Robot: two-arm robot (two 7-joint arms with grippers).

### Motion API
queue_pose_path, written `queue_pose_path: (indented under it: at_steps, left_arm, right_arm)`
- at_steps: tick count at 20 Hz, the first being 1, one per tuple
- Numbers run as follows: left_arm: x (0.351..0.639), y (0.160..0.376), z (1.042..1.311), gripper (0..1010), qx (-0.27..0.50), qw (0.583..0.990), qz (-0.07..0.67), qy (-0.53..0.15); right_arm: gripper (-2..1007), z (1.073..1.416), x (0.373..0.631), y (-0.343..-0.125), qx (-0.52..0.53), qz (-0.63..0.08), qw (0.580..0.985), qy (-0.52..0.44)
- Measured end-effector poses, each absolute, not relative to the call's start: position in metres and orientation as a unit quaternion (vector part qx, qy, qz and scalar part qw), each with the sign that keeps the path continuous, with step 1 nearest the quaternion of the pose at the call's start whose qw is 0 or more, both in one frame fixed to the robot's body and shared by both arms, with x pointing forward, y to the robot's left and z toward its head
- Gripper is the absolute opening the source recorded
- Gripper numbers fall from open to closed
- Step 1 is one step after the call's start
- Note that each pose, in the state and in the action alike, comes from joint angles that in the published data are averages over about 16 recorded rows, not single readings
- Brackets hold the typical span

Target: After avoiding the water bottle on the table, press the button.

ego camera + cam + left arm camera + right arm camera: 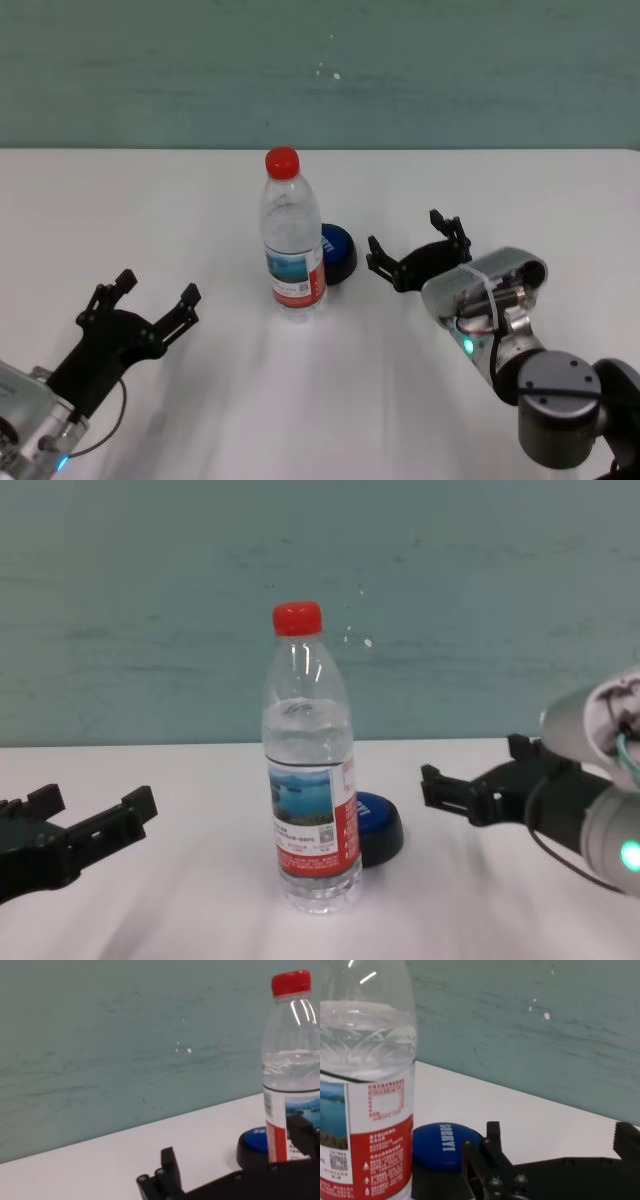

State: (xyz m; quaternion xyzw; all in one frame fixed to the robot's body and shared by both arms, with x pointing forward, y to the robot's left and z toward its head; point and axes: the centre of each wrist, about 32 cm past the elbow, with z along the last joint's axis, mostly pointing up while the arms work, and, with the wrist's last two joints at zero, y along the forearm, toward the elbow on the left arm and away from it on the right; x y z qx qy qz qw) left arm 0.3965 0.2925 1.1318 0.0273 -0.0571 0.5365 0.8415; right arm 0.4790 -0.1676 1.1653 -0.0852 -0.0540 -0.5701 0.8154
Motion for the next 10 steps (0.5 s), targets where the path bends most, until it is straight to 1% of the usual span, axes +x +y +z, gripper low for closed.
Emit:
queue_pose_path:
  at_steps: [10]
  left_arm:
    - [0.396, 0.293, 1.132, 1010, 0.027, 0.841, 0.537, -0.057]
  right_arm:
    - [1004, 1.154, 0.459, -0.164, -0.076, -0.588, 0.803, -0.06]
